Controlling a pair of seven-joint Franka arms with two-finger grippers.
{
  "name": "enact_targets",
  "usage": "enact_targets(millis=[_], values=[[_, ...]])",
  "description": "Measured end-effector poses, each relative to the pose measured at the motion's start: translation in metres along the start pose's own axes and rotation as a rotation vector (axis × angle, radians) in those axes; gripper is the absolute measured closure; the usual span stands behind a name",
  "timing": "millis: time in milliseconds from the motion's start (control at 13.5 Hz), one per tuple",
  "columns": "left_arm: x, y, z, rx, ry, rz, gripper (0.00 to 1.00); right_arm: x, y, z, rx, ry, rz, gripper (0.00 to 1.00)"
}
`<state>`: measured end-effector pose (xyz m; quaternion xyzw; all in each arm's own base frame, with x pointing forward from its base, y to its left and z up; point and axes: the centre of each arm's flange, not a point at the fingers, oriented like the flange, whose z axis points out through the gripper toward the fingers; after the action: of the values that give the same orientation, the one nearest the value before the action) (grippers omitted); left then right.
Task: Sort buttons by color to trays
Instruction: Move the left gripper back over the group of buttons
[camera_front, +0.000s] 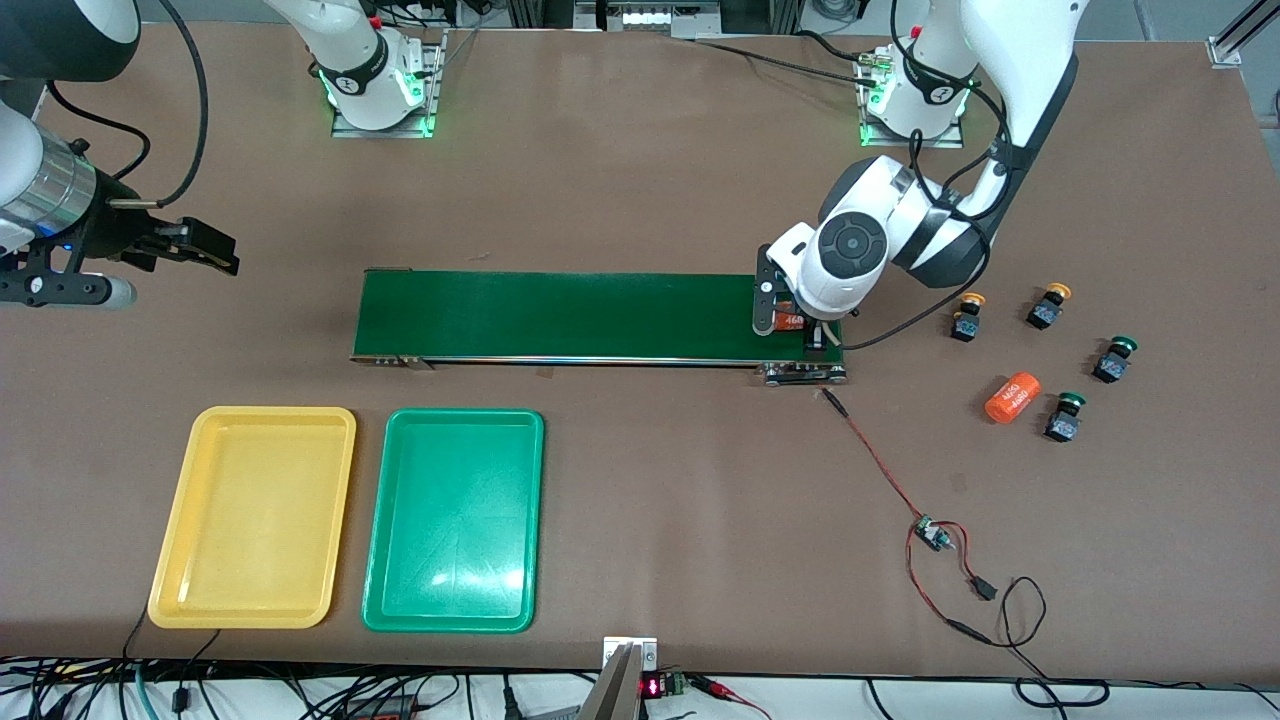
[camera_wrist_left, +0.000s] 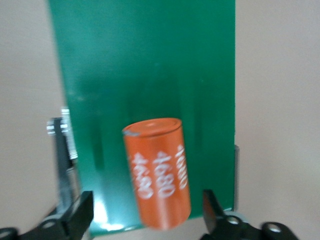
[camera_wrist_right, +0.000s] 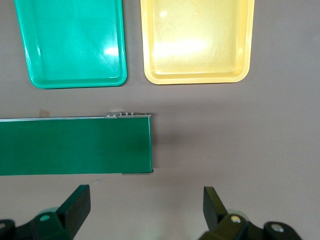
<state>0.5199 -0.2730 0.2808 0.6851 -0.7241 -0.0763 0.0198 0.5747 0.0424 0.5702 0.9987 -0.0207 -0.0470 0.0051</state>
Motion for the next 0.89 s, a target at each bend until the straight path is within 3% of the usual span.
enact_targets(millis=[148, 370, 592, 887], values=[[-0.015, -0.006, -0.045, 0.081, 0.012, -0.036, 0.0, 0.0, 0.0, 0.0, 0.0, 0.0, 0.0, 0.0], [-0.085, -0.02, -0.1, 0.172, 0.022, -0.159, 0.0, 0.0, 0.0, 0.0, 0.0, 0.0, 0.001, 0.0], [-0.169, -0.038, -0.088, 0.145, 0.023, -0.302, 0.0, 0.0, 0.0, 0.0, 0.0, 0.0, 0.001, 0.0], [-0.246, -0.05, -0.041, 0.061, 0.026, -0.437, 0.0, 0.0, 0.0, 0.0, 0.0, 0.0, 0.0, 0.0]])
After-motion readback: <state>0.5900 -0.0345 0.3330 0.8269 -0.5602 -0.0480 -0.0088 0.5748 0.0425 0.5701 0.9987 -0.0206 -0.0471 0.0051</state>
